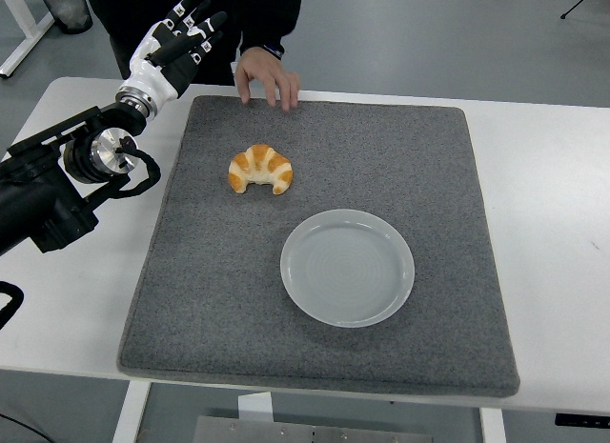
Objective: Place the bread on the plate
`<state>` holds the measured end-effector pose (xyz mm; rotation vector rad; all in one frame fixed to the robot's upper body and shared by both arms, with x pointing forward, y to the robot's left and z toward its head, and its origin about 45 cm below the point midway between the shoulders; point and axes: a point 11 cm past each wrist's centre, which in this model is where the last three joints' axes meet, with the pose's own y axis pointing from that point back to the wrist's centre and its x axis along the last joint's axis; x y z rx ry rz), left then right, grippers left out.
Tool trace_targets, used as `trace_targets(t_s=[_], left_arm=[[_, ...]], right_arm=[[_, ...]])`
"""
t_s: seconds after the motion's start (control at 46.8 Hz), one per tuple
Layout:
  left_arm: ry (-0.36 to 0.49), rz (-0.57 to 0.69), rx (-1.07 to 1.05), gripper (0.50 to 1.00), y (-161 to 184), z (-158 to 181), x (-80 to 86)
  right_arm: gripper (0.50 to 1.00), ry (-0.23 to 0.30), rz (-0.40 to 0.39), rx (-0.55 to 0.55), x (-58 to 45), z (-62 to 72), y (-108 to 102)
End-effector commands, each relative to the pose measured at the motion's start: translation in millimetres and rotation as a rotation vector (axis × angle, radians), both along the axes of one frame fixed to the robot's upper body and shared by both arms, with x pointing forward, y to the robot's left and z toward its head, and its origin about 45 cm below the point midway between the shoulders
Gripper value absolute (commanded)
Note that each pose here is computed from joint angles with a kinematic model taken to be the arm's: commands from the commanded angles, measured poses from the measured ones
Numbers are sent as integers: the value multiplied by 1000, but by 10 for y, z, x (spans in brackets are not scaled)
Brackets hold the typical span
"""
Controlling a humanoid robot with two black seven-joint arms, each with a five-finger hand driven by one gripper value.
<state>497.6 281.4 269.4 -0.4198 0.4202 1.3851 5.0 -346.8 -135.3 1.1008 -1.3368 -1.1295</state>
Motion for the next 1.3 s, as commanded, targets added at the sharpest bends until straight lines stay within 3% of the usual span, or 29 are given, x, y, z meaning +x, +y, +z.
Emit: trace_targets(t_s=[0.0,1.282], left_arm=[[2,-1,2,992,-4,-9,-4],[3,2,8,990,-7,1,3]], right_arm=[[952,0,0,0,2,0,0],[952,0,0,0,2,0,0]])
